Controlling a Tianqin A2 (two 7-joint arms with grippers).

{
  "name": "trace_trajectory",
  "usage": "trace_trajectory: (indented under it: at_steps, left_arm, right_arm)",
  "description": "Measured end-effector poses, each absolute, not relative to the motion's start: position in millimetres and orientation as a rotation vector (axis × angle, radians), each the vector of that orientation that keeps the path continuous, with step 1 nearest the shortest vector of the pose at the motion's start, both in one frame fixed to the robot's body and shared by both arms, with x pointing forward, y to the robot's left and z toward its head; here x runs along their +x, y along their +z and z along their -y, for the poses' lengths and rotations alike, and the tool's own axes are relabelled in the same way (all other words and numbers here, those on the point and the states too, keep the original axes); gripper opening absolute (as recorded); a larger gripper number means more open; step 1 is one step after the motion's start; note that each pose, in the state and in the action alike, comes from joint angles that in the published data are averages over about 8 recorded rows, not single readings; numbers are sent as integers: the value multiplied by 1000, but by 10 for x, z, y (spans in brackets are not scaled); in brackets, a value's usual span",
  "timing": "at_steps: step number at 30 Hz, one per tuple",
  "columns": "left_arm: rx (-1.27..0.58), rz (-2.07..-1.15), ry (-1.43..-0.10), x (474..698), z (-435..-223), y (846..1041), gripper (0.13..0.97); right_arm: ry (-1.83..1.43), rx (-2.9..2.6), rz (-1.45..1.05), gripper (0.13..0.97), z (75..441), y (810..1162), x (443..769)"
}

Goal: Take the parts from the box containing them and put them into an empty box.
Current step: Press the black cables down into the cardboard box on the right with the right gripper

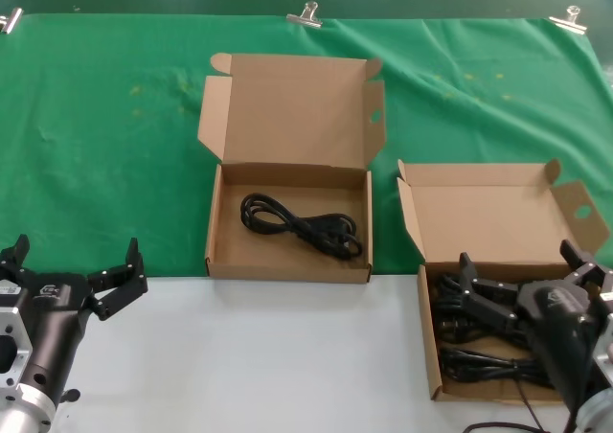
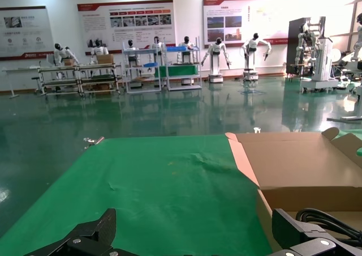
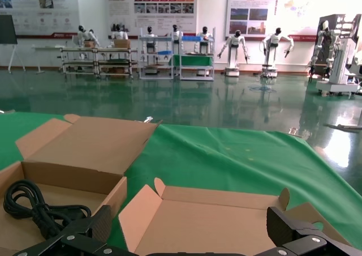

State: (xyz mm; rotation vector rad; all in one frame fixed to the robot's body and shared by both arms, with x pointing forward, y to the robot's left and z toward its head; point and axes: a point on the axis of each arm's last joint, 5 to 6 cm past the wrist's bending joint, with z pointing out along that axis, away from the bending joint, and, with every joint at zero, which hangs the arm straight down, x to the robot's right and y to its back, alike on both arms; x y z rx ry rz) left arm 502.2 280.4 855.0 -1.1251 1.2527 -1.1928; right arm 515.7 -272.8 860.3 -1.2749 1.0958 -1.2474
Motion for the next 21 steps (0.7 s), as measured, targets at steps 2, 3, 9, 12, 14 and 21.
trace_trajectory:
  at_steps: [2,3,9,12,14,21]
  left_arm:
    - [-1125,-1253,-1193,5022,-2804,8550,966]
    - [-1125,-1253,-1193,5022,-2804,8550,966]
    - [-1125,-1253,-1193,5022,-2804,8550,966]
    - [-1125,-1253,-1193,5022,-2804,8550,966]
    - [-1125,-1253,-1193,5022,-2804,8550,966]
    - [-1125,-1253,-1193,5022,-2804,8550,966]
  right_arm:
    - [-1247,-1275,-1096,966,2728,8603,5157]
    - [-1247,-1275,-1096,966,2728,8603,5157]
    - [-1247,-1275,-1096,966,2728,8603,5157]
    - [-1247,-1275,-1096,966,2728,8603,5157]
    - [-1247,-1275,-1096,966,2728,8603,5157]
    - [-1247,-1275,-1096,966,2728,8603,5157]
